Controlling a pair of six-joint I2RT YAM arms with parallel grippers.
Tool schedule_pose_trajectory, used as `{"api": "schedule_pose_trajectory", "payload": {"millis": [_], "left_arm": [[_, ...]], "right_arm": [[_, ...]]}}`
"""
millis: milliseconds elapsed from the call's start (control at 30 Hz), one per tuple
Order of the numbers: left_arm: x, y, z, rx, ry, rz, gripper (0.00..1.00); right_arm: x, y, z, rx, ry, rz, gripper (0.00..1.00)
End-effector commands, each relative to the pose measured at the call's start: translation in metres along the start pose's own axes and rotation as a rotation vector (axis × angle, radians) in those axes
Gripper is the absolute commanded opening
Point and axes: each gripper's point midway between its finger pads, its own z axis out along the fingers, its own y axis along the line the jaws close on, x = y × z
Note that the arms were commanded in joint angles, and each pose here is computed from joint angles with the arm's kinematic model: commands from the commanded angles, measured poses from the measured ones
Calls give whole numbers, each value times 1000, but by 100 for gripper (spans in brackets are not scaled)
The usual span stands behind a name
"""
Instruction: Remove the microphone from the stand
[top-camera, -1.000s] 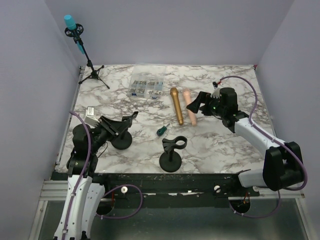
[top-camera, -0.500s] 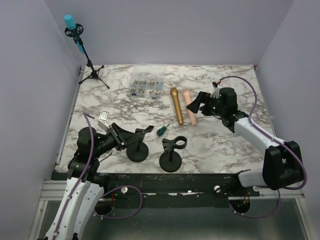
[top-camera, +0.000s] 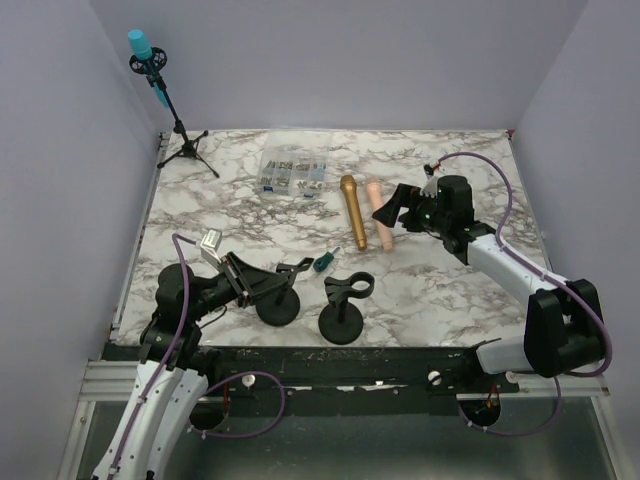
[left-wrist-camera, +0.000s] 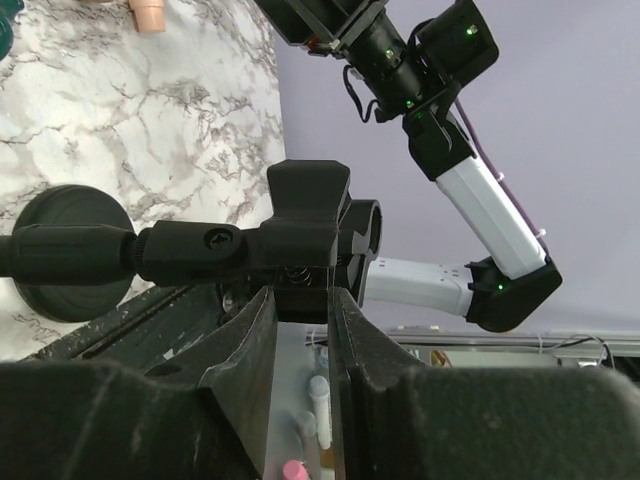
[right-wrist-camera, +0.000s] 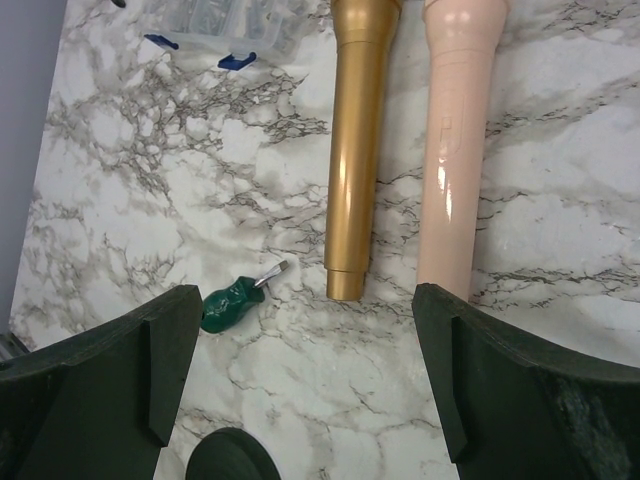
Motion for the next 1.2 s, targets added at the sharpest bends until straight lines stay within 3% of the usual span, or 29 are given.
{"api": "schedule_pose_trajectory", "payload": {"millis": [0, 233, 900, 1033, 1167], "left_arm": [[12, -17, -6, 55, 59, -38, 0], [17, -30, -13, 92, 68, -41, 0], [26, 20, -8, 50, 66, -181, 0], [24, 29, -10, 15, 23, -159, 33], [23, 31, -14, -13, -3, -126, 54]], "right_arm": [[3, -2, 3, -12, 6, 5, 95], [4, -1, 3, -19, 11, 9, 95], [4, -1, 2, -20, 9, 8, 95], [4, 0, 2, -23, 10, 8, 95], [4, 0, 1, -22, 8, 6, 95]]}}
